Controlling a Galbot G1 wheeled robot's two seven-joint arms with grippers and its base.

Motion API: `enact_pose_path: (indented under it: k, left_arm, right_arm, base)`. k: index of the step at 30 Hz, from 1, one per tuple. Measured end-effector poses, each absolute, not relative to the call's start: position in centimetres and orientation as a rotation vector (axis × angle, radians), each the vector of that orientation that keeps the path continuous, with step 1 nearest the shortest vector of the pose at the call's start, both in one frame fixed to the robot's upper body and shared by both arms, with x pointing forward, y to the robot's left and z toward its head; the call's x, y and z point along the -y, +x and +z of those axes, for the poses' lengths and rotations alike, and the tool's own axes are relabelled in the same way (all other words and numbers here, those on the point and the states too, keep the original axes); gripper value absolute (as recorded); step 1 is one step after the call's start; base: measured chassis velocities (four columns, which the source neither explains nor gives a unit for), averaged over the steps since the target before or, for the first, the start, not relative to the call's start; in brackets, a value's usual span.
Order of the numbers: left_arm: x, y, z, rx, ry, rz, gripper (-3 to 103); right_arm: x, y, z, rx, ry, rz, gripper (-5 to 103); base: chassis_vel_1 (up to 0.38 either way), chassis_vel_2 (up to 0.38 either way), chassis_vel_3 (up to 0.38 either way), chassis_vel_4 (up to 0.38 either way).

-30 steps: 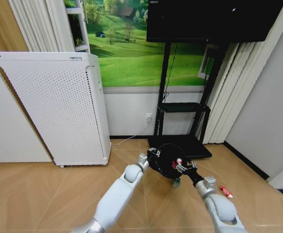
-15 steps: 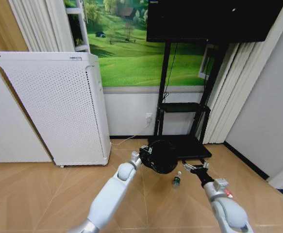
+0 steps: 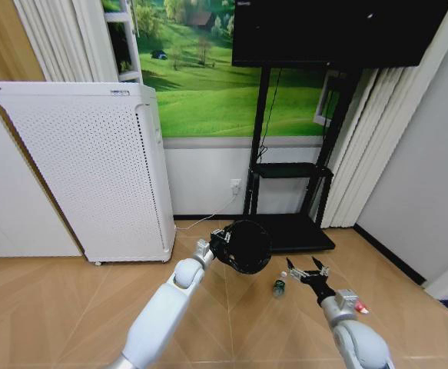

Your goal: Pick up the trash bin and place the garbage on the floor into it.

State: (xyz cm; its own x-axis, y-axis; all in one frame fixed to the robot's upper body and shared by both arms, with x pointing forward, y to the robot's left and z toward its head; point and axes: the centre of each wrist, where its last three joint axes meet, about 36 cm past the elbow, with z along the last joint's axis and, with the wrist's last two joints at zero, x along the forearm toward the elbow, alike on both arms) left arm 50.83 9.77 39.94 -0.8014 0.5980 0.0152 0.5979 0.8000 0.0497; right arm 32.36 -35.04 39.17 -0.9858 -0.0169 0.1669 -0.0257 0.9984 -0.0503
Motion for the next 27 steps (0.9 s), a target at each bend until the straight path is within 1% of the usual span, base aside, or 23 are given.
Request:
enact_pose_path:
  k: [8,16,18,21,23,27]
  left_arm:
    - [-9.4,50.6,39.8,-2.981,0.994,0.074,7]
    - [-9.0,50.5,39.7,-2.981,1.0,0.072,7]
    - [-9.0,50.5,39.7,-2.98,0.999,0.07,7]
    - [-9.1,50.5,39.7,-2.981,0.998,0.07,7]
    - [-9.6,50.6,39.7,-2.986,0.987,0.077,7]
    - [-10.2,50.8,39.6,-2.99,0.978,0.088,7]
  right_arm:
    - [35.4,32.0,38.6,2.969,0.027,0.086,100]
    - [35.6,32.3,37.5,2.965,0.015,0.082,100]
    - [35.8,32.6,36.7,2.953,-0.032,0.065,100]
    - [36.1,32.9,35.8,2.937,-0.096,0.026,100]
    - [36.7,33.6,34.6,2.909,-0.19,-0.01,100]
    - [37.7,34.2,33.5,2.883,-0.239,-0.017,100]
  base:
    - [-0.179,-0.182,0.17,0.173]
    - [-0.245,-0.237,0.245,0.24]
    - [-0.21,-0.188,0.235,0.17]
    - [-0.08,-0.087,0.089,0.022]
    - [0.032,-0.028,0.027,0.0]
    - [0.071,0.039,-0.043,-0.026]
